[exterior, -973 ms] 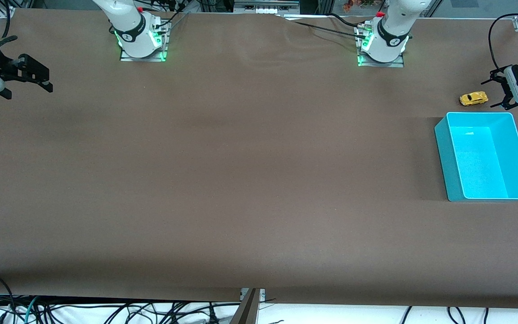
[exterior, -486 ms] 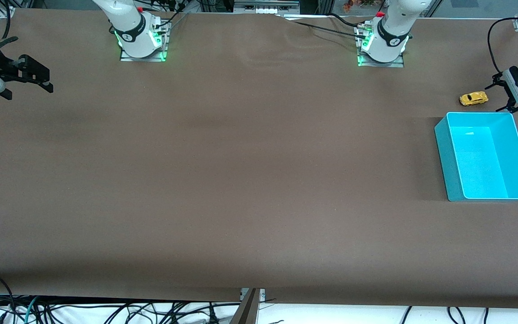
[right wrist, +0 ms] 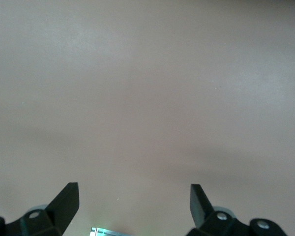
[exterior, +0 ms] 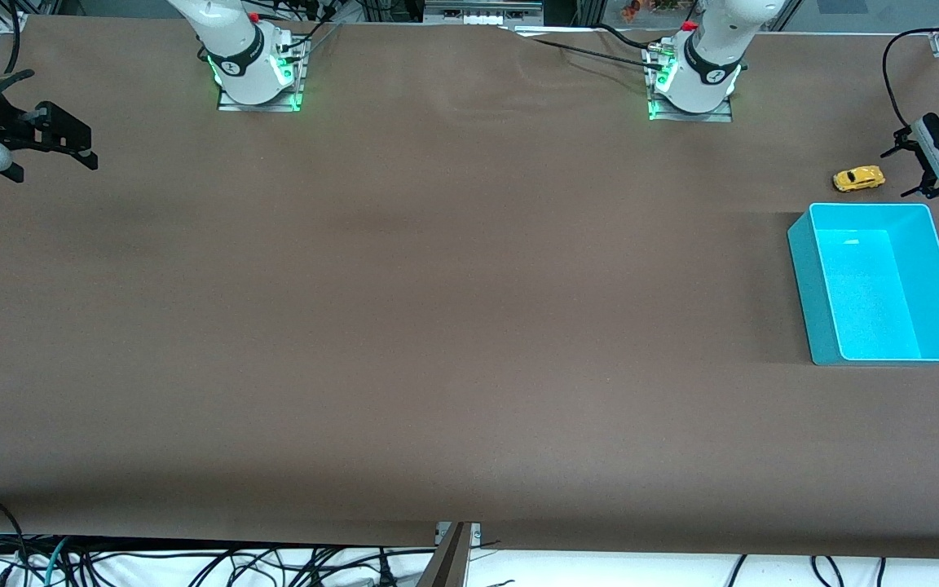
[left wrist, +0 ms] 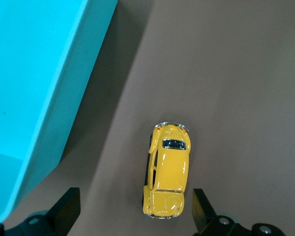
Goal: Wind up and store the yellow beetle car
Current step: 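Lower the left gripper around the yellow car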
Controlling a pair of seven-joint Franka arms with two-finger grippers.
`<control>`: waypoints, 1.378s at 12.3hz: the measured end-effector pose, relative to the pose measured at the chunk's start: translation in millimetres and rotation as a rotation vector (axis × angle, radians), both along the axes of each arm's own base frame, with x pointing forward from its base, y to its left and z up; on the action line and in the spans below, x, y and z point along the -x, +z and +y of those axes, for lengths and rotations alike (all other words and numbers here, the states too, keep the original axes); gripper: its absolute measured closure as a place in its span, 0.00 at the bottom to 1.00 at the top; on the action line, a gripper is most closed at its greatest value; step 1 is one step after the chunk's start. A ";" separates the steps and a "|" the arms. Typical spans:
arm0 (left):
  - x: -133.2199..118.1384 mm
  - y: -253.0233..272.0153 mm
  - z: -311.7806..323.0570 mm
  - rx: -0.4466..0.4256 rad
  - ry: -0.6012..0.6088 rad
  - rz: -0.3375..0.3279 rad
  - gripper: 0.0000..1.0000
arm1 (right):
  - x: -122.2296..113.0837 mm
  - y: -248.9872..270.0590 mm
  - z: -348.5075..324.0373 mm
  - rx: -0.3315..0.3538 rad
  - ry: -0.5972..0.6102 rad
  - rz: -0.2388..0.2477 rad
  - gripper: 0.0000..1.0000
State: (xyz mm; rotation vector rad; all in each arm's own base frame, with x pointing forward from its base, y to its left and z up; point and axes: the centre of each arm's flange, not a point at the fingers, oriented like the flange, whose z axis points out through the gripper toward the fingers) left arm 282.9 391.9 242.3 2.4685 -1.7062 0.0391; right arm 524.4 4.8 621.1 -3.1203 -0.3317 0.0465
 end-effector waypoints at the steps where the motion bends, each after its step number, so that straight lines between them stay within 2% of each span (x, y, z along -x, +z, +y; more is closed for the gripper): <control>1: 1.6 -1.4 0.6 0.001 -0.002 -0.001 0.00 | 0.0 0.0 0.0 0.000 0.000 0.000 0.00; 17: 29.6 -25.6 4.5 0.049 -0.039 0.000 0.00 | -1.4 -2.4 -0.2 -0.001 0.000 0.005 0.00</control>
